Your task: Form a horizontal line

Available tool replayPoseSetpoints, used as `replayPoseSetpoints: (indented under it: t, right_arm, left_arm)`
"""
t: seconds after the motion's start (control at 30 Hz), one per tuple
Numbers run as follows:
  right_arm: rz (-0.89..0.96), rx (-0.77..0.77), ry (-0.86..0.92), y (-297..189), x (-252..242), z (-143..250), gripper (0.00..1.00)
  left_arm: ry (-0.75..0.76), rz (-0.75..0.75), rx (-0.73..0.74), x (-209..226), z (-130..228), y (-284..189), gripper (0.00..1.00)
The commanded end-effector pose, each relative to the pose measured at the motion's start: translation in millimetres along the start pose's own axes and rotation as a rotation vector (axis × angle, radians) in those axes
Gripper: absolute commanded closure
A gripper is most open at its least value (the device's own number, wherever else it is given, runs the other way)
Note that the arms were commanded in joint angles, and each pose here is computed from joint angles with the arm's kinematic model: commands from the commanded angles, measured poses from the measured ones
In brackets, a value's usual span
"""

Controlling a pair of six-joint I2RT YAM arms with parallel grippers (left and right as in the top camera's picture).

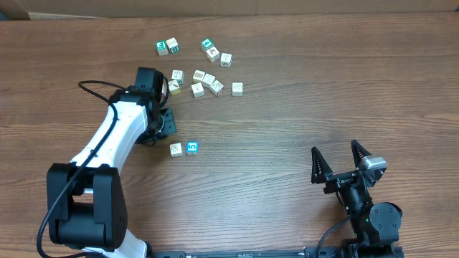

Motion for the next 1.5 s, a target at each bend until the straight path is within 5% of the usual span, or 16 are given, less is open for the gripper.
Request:
replayPoseSetpoints:
  t: [0.0, 0.87, 1.17, 1.3, 1.47]
  right_arm:
    - [0.003, -0.002, 0.002, 0.1, -1.2, 2.3, 0.00]
    - [0.003, -0.003, 0.002, 0.1, -1.2, 2.2, 0.00]
    - [0.003, -0.002, 0.002, 0.1, -1.2, 2.3, 0.00]
    - [0.003, -0.002, 0.002, 0.1, -1.2, 2.3, 0.00]
    - [0.003, -0.002, 0.002, 0.1, -1.2, 2.3, 0.00]
  left_arm:
    - [-0.059, -0.105, 0.004, 10.8, 1.1, -2.0, 0.96]
    - [-0.050, -0.192, 0.130, 24.1, 30.0, 5.2, 0.96]
    - [-0.023, -0.168, 0.137, 22.0, 30.9, 7.3, 0.86]
    - [-0.008, -0.137, 0.142, 18.8, 30.8, 7.8, 0.96]
    - [-0.008, -0.139, 0.141, 18.9, 30.7, 7.8, 0.96]
Point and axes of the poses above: each gripper's point midway between its finger pads, its own y axis out along the fingers, its own x axis along the line the jaws close on, z = x × y, the point moved 7 cm from there along -y, back along the fingers
